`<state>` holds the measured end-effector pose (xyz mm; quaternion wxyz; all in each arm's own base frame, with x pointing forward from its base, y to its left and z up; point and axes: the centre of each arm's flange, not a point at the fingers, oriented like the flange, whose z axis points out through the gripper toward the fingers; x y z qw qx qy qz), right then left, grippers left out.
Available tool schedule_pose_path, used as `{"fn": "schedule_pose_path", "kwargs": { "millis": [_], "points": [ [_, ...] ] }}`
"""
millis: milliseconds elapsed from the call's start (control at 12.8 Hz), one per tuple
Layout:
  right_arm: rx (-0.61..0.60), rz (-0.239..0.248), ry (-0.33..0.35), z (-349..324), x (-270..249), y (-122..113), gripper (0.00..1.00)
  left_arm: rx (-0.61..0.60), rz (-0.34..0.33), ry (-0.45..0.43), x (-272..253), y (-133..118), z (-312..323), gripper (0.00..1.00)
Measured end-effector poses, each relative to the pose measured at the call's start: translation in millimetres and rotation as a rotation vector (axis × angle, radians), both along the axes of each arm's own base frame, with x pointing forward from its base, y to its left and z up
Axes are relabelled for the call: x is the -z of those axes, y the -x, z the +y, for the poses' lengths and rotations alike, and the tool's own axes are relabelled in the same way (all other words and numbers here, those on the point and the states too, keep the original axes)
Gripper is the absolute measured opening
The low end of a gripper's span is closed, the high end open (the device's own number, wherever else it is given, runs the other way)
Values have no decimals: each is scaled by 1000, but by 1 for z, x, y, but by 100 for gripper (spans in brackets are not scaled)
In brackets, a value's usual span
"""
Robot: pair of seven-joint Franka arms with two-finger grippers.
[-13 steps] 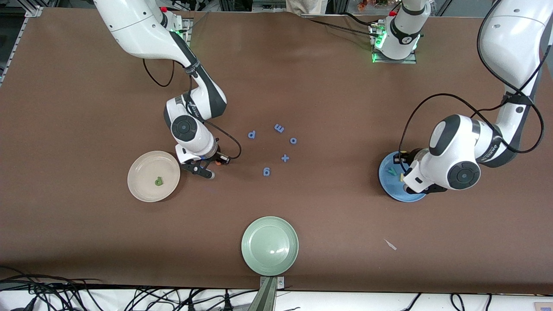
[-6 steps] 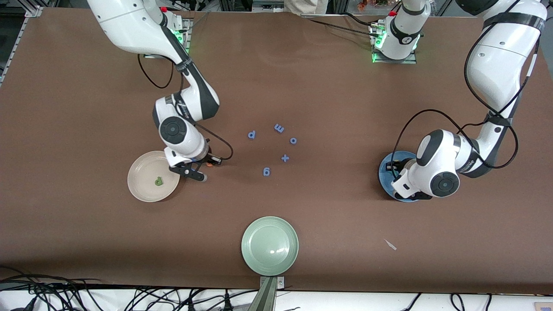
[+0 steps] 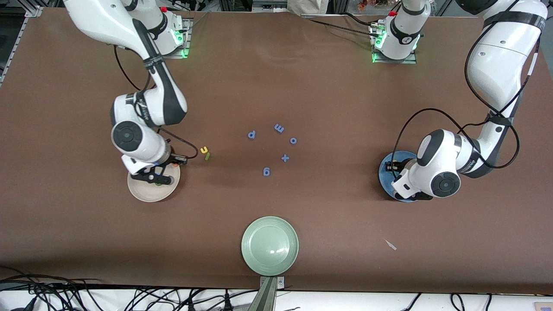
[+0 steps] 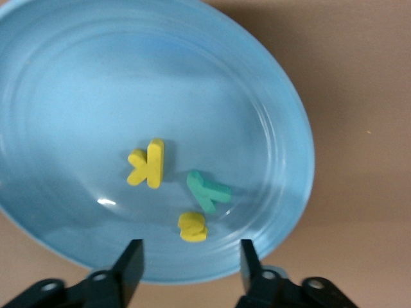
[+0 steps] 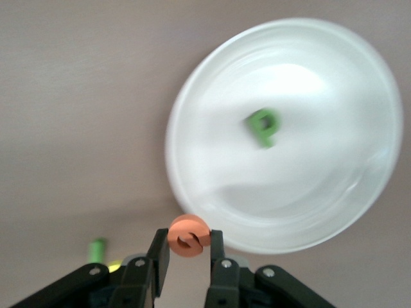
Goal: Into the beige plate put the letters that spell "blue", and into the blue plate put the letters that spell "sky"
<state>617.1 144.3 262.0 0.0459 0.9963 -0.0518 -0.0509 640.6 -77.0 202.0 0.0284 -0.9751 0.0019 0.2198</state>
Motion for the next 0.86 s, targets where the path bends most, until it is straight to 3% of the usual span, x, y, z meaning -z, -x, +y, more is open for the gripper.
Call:
{"fn": "schedule_pose_path", "kwargs": {
  "millis": [157, 235, 313, 548, 861],
  "points": [
    [-10, 1, 6, -32, -1, -6, 33, 11, -23, -11, -28, -3, -5, 98],
    [1, 1, -2, -37, -1, -7, 33, 20, -38, -16, -47, -3, -10, 100],
    [16, 3, -21, -36, -1, -7, 41, 31, -61, -20, -68, -4, -16, 100],
    [47, 10, -80, -16, 0, -4, 73, 60, -140, -22, -123, -4, -35, 100],
    [113, 15, -100, 23, 6, 5, 75, 83, -300, -27, -217, -8, -47, 100]
  ]
}}
